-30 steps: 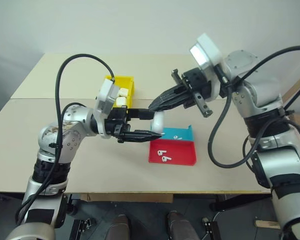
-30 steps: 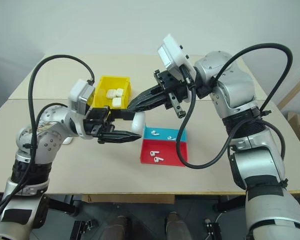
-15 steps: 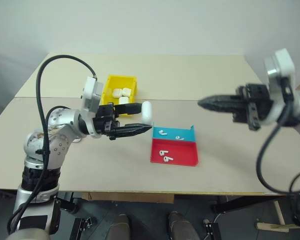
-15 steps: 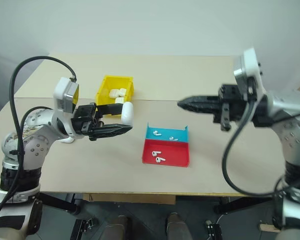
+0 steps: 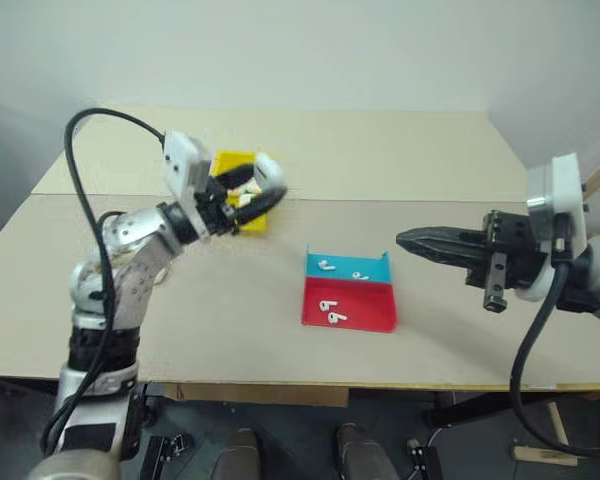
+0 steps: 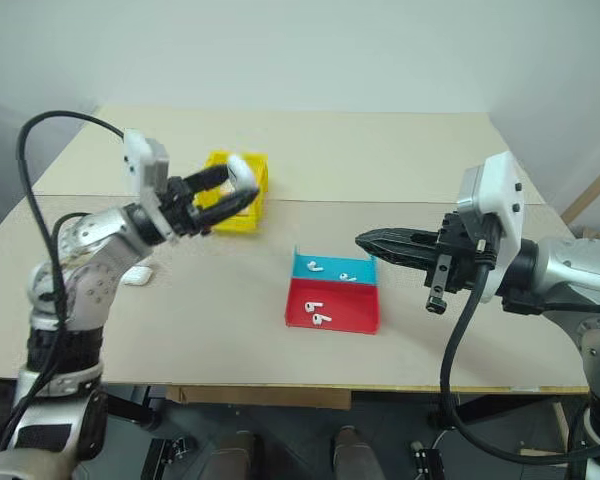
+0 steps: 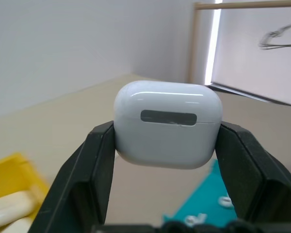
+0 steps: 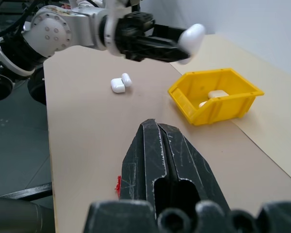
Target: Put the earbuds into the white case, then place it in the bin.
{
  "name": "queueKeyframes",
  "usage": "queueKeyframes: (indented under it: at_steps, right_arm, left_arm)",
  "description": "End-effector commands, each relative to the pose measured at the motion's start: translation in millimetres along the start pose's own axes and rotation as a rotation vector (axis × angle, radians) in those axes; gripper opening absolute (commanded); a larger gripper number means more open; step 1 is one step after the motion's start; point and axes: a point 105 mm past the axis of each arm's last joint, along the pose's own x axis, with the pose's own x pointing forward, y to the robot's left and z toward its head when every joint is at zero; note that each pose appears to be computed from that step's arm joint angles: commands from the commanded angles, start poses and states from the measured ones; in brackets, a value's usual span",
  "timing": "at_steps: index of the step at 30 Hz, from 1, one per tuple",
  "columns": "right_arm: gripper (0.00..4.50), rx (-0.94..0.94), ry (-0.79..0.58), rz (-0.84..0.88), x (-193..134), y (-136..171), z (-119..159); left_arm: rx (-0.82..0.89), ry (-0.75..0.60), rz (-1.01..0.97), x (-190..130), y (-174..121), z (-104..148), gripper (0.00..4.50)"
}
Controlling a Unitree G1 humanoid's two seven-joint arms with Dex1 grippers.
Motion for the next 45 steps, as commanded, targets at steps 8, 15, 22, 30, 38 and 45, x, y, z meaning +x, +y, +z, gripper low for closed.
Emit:
queueKeyframes:
  at_steps: [8,15,22,30,38,45]
  right_arm:
    - [0.04,-0.039,-0.079,0.021,7.4,9.4,13.1]
    - [0.00,-0.006,-0.135,0.021,1.6,10.5,21.9]
    - [0.00,0.058,-0.196,0.023,-8.0,11.1,27.6]
    - [0.00,0.086,-0.127,-0.049,-9.4,2.1,1.3]
    - [0.00,0.070,-0.054,-0.057,-17.0,1.1,-32.4]
    - [0.00,0.049,0.003,-0.020,-18.6,-3.3,-43.2]
  left_arm:
    - [0.070,0.282,0.592,48.7,71.0,-58.3,2.82]
    - [0.090,0.349,0.572,56.4,70.3,-78.3,3.54]
    - [0.129,0.233,0.535,56.5,74.0,-48.0,4.48]
    - [0.182,0.134,0.196,16.6,45.7,-3.6,4.48]
    - [0.216,0.121,-0.366,-81.3,-6.5,0.4,4.48]
    - [0.080,0.207,-0.729,-141.8,-44.5,8.8,4.48]
